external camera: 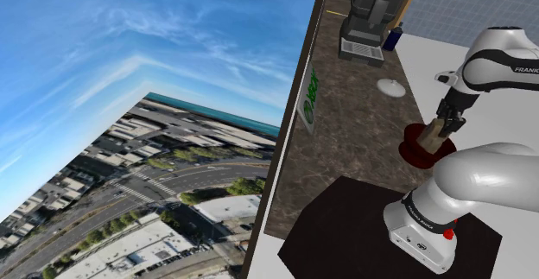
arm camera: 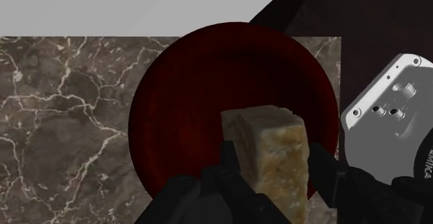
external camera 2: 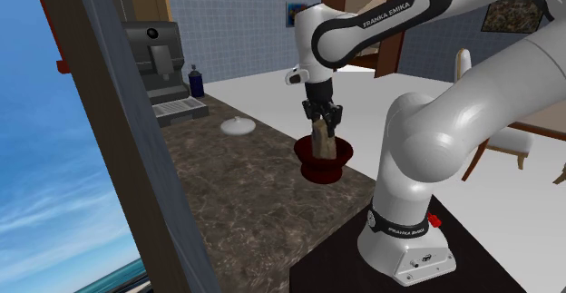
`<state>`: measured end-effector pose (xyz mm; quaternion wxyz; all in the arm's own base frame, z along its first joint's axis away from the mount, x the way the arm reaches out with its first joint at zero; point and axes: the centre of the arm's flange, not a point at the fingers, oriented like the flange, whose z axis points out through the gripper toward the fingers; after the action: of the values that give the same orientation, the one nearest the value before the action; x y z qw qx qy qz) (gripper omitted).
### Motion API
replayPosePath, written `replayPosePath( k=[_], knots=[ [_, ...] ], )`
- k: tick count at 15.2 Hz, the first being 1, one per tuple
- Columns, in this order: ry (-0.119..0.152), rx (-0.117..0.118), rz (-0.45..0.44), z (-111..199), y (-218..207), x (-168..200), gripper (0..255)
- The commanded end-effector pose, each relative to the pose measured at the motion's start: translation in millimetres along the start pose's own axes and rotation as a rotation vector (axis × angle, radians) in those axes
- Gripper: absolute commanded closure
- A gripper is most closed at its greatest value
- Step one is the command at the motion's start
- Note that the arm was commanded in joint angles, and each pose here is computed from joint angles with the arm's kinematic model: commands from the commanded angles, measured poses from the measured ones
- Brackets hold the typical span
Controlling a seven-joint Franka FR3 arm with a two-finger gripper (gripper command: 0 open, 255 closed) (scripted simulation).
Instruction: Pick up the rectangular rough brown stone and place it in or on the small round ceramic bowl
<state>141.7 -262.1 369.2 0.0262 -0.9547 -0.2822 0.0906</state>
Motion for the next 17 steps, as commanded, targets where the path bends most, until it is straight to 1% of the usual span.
replayPosePath(
  k=[1,8,9,14,17],
  knots=[
    [-0.001,0.004,-0.001,6.2,0.4,1.1,255],
    [-0.001,0.004,0.000,6.2,0.4,1.1,255],
    [-0.001,0.004,0.000,6.2,0.4,1.0,0],
    [-0.001,0.004,0.000,6.2,0.4,1.0,0],
    [-0.001,0.004,0.000,-33.4,0.6,1.1,0]
  ],
)
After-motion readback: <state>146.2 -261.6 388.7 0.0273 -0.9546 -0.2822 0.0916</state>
